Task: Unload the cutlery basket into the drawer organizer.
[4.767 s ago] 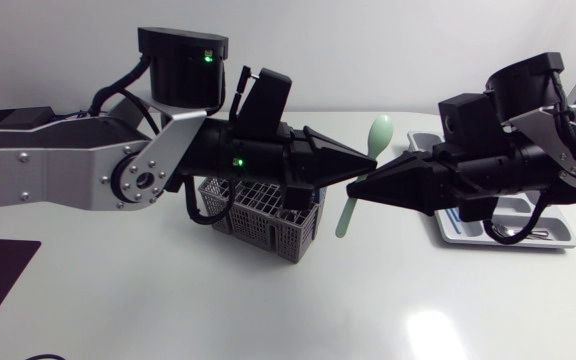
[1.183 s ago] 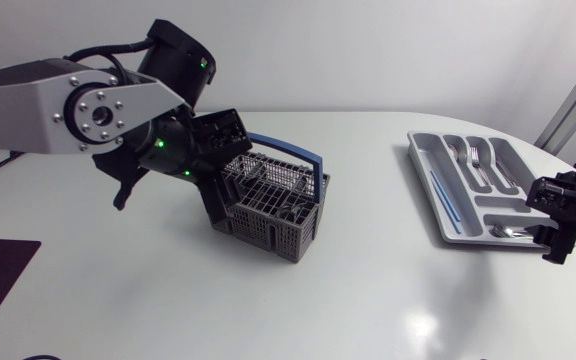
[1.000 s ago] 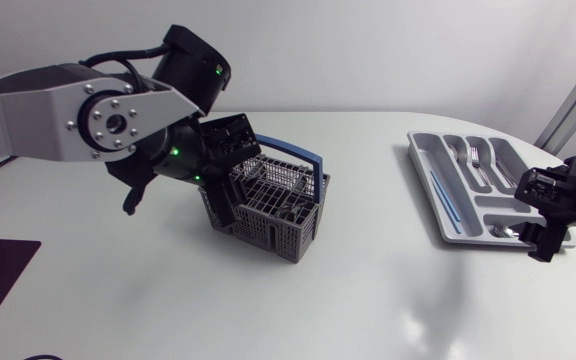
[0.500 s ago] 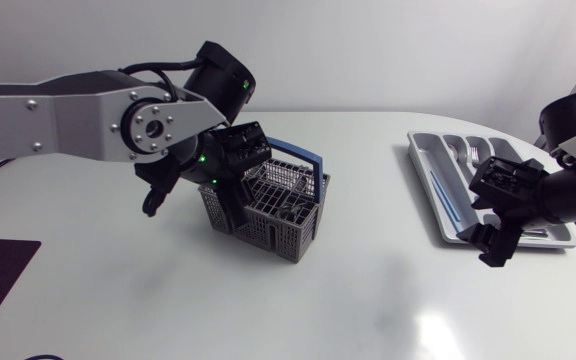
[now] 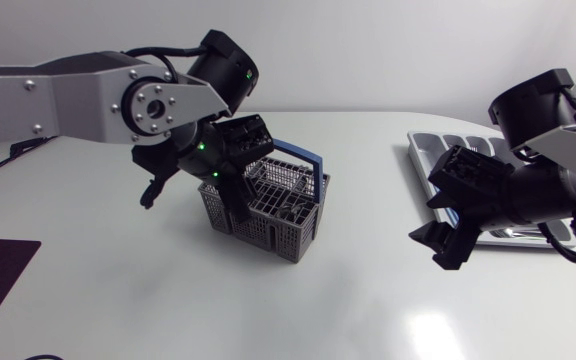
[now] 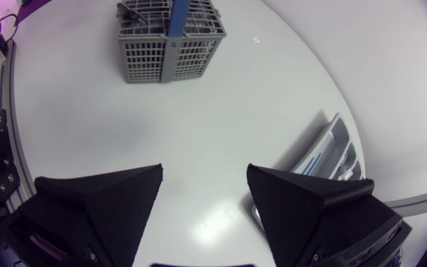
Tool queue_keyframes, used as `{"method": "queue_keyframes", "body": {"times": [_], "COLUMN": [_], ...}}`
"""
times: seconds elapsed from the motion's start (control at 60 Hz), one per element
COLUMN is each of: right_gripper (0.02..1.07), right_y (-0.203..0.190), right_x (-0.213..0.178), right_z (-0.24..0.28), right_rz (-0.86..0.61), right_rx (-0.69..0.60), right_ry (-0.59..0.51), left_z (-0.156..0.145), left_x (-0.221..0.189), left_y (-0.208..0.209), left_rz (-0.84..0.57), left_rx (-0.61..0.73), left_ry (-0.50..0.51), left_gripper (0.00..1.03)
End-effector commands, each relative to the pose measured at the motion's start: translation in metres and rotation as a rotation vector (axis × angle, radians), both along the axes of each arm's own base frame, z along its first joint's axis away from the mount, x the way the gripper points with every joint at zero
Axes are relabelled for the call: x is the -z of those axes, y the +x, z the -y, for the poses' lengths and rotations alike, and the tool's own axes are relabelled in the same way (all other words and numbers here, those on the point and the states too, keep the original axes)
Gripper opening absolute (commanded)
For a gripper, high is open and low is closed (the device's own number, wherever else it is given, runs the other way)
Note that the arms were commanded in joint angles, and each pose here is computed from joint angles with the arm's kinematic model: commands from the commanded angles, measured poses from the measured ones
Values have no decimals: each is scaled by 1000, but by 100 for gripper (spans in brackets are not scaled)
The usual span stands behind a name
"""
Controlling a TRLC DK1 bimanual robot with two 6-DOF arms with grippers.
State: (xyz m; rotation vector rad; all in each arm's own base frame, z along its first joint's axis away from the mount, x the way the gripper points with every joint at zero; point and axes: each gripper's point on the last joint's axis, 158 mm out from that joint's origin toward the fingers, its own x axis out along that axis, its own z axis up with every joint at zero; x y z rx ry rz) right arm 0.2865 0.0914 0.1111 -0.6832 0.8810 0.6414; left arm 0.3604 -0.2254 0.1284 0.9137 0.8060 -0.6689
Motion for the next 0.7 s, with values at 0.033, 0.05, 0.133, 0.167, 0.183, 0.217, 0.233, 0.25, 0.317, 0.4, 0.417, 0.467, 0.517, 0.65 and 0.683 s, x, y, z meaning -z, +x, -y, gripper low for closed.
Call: {"method": "queue_keyframes", "body": {"times": [0.033,0.05,0.133,0.167,0.183,0.217,0.233,0.25,0.317,0.4,0.417,0.467,0.517,0.65,0.683], "right_gripper": [85,85,85,85,85,85,85,85,85,85,85,85,85,85,85], "right_y": [-6,-7,-11,-12,-14,-15,-16,-16,-19,-22,-23,-24,-25,-24,-23], "right_x": [-12,-12,-15,-16,-16,-16,-16,-16,-18,-18,-18,-19,-19,-21,-21], "right_z": [-18,-20,-30,-34,-36,-40,-42,-44,-52,-62,-64,-71,-78,-87,-89], "right_rz": [-11,-13,-26,-29,-34,-38,-40,-42,-48,-58,-59,-62,-63,-62,-62], "right_rx": [20,20,19,14,14,12,11,11,1,-7,-7,-14,-24,-37,-40], "right_ry": [47,52,77,86,91,97,100,103,117,131,136,144,148,158,157], "left_z": [2,2,1,0,1,0,-1,-1,-2,-5,-5,-7,-8,-9,-8], "left_x": [-10,-10,-13,-12,-12,-10,-10,-9,-6,-6,-5,-5,-1,4,5], "left_y": [8,8,12,13,13,15,15,16,17,21,22,23,25,25,25], "left_rz": [-26,-30,-36,-38,-38,-42,-43,-44,-52,-49,-49,-49,-55,-63,-64], "left_rx": [-30,-30,-45,-47,-47,-51,-53,-54,-59,-70,-72,-77,-82,-83,-83], "left_ry": [-54,-56,-68,-66,-66,-64,-63,-62,-57,-54,-52,-49,-42,-32,-31], "left_gripper": [55,55,55,55,55,55,55,55,55,55,55,55,55,45,42]}}
